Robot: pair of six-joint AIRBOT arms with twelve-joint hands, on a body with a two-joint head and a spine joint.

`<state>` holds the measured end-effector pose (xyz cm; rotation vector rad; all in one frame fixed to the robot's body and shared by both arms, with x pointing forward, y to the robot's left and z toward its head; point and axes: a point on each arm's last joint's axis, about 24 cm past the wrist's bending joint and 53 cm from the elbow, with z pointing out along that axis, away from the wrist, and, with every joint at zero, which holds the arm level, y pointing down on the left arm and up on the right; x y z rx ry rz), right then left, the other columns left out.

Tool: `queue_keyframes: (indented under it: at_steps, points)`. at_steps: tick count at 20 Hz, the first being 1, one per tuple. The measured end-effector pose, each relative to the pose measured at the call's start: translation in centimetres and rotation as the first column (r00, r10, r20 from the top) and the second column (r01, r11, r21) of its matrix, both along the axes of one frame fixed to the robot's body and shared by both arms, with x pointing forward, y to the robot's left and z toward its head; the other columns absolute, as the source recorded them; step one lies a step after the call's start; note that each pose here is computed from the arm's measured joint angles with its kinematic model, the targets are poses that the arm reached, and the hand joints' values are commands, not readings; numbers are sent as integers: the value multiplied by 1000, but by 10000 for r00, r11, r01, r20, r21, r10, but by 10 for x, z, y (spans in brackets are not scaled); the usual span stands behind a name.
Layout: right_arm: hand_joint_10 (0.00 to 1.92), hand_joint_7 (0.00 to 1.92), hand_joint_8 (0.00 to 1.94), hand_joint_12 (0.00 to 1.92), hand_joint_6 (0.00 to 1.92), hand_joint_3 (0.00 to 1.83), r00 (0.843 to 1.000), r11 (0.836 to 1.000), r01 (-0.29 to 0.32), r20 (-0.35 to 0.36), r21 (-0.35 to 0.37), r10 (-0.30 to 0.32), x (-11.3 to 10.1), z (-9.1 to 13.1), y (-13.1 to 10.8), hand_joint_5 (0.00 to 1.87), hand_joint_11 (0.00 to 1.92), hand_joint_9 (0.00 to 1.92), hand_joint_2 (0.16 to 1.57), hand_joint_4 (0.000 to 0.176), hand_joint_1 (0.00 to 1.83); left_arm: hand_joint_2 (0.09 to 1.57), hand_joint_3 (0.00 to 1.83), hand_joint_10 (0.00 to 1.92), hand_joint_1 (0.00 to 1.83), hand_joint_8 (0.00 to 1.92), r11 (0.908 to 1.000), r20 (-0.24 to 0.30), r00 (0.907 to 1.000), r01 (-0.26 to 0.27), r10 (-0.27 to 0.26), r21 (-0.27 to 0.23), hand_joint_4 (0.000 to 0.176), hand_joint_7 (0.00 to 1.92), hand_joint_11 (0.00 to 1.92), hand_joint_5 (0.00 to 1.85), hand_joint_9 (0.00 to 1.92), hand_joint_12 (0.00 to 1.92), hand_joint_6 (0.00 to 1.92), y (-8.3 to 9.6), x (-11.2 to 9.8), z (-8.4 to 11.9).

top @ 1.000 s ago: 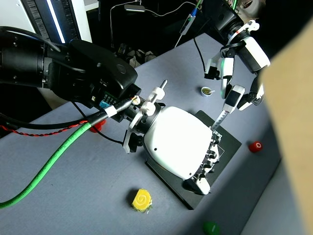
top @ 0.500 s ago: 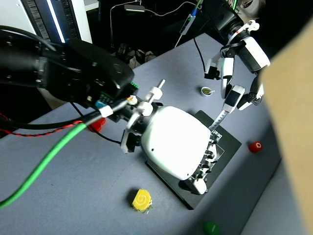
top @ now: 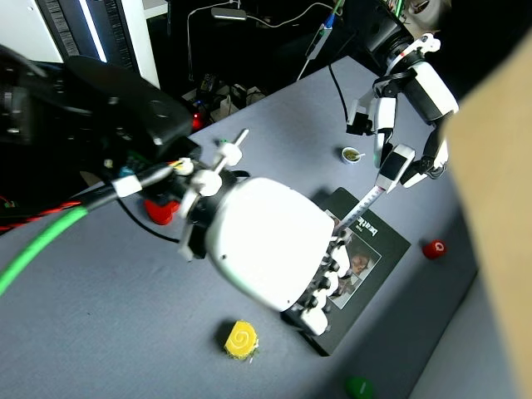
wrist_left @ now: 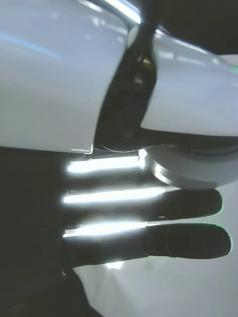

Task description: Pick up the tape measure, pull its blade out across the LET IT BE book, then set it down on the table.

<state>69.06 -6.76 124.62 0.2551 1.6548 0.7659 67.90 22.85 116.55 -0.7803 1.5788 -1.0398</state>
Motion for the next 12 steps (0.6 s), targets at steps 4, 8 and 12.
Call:
queue_keyframes:
  at_steps: [4, 8, 12]
  points:
    - [624, 970, 1051, 1302, 1222, 0, 10000, 10000, 57, 1, -7, -57, -3, 1, -7, 803, 727, 969, 1168, 0, 1192, 1075, 0, 1232, 1388, 833, 10000, 8, 10000, 4, -4, 8, 0, 1106, 805, 1092, 904, 1138, 619, 0, 0, 0]
    - [625, 969, 1053, 1301, 1226, 1, 9998, 9998, 190, 22, -73, -190, -5, 1, -17, 801, 722, 964, 1169, 0, 1191, 1074, 0, 1222, 1389, 809, 10000, 9, 10000, 4, -4, 11, 0, 1122, 810, 1071, 916, 1142, 640, 0, 0, 0]
    - [627, 963, 1057, 1301, 1228, 1, 9992, 9992, 405, -40, -59, -405, -6, 0, -29, 802, 719, 961, 1170, 0, 1190, 1073, 0, 1223, 1389, 792, 10000, 23, 10000, 16, -16, 54, 0, 1129, 808, 1065, 918, 1142, 648, 0, 0, 0]
